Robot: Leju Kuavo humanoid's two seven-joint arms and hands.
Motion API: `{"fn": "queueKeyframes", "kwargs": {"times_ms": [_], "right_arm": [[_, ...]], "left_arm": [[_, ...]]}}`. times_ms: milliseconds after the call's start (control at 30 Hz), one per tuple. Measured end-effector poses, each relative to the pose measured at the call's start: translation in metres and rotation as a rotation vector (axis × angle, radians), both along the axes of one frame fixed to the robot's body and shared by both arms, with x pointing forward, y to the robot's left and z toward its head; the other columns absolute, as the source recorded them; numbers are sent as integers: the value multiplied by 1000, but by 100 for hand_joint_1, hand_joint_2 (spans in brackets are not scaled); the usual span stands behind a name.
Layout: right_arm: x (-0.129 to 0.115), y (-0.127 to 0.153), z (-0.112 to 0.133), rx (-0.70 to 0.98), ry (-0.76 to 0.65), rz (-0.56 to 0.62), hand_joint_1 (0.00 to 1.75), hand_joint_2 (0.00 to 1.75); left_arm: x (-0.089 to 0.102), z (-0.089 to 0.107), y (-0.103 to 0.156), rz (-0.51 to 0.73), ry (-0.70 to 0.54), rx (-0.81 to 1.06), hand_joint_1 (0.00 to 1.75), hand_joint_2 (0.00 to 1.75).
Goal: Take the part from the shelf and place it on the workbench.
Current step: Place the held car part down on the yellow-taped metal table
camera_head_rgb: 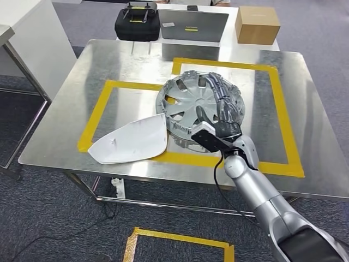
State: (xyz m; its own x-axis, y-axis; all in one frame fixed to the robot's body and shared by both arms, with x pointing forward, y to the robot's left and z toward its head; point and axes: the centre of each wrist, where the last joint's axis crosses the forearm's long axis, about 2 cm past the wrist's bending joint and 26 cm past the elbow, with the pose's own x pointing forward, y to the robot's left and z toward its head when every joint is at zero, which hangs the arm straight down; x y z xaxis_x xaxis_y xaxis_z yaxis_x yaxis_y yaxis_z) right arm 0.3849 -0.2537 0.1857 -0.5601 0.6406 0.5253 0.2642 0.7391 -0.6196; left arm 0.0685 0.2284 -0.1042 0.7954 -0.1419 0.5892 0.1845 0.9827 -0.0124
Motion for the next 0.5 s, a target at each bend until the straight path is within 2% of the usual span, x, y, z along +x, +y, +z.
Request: {"fn": "queueKeyframes", "kwargs": {"times_ms": [167,400,500], "right_arm": [[-37,-5,-13,165,-30,32,0,0],[-54,-11,-10,226,-68,26,0,0],[-70,-10,-18,363,-69,58,0,0]], "left_arm": [[-6,-1,1,11,0,9,0,0],[-6,-1,2,19,0,12,0,0],[-11,-2,2,35,8,26,0,0]]}}
